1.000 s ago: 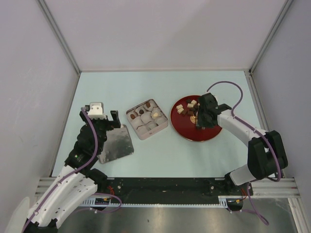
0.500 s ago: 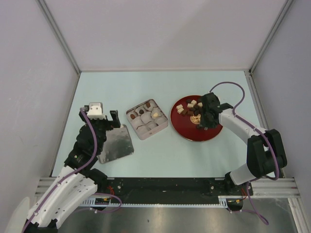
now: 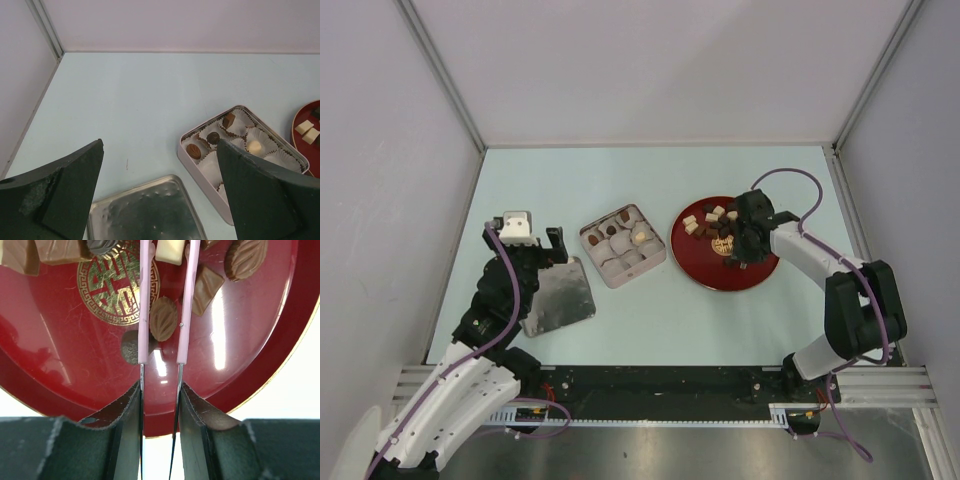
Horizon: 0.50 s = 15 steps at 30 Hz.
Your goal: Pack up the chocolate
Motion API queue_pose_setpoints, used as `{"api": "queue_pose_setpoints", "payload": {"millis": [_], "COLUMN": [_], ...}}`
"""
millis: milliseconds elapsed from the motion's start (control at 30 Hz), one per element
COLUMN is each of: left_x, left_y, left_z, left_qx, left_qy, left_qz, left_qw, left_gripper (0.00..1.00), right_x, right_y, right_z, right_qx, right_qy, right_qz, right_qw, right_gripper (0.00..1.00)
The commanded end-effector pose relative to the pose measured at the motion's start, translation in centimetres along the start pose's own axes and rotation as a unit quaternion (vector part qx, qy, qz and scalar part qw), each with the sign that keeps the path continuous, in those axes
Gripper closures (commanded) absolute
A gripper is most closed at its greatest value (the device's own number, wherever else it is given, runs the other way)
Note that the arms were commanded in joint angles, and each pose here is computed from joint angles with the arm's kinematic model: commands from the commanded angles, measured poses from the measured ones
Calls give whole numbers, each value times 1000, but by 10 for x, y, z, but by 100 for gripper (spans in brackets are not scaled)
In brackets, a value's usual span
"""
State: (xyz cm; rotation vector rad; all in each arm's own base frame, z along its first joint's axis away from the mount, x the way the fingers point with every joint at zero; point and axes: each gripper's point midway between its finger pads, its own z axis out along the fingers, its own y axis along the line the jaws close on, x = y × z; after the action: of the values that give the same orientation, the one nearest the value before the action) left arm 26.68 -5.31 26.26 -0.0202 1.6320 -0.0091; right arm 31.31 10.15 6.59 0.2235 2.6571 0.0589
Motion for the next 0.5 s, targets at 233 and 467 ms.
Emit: {"api": "queue_pose_setpoints", "payload": {"millis": [233, 467], "left_x": [-7, -7], "left_y": [1, 1], "left_z": [1, 2], "left_qx": [-5, -7], "left_qy": [-16, -14], "left_qz": [-10, -9], "left_qw": [1000, 1000], "left_gripper": [0, 0], "right_x": [-13, -25], "right_y": [-5, -5], "right_z": [-7, -29], "right_qx": [2, -9], "right_qy": [-26, -60], "right_qz": [-10, -20], "right_qw": [1000, 998], "right_gripper": [83, 92]}}
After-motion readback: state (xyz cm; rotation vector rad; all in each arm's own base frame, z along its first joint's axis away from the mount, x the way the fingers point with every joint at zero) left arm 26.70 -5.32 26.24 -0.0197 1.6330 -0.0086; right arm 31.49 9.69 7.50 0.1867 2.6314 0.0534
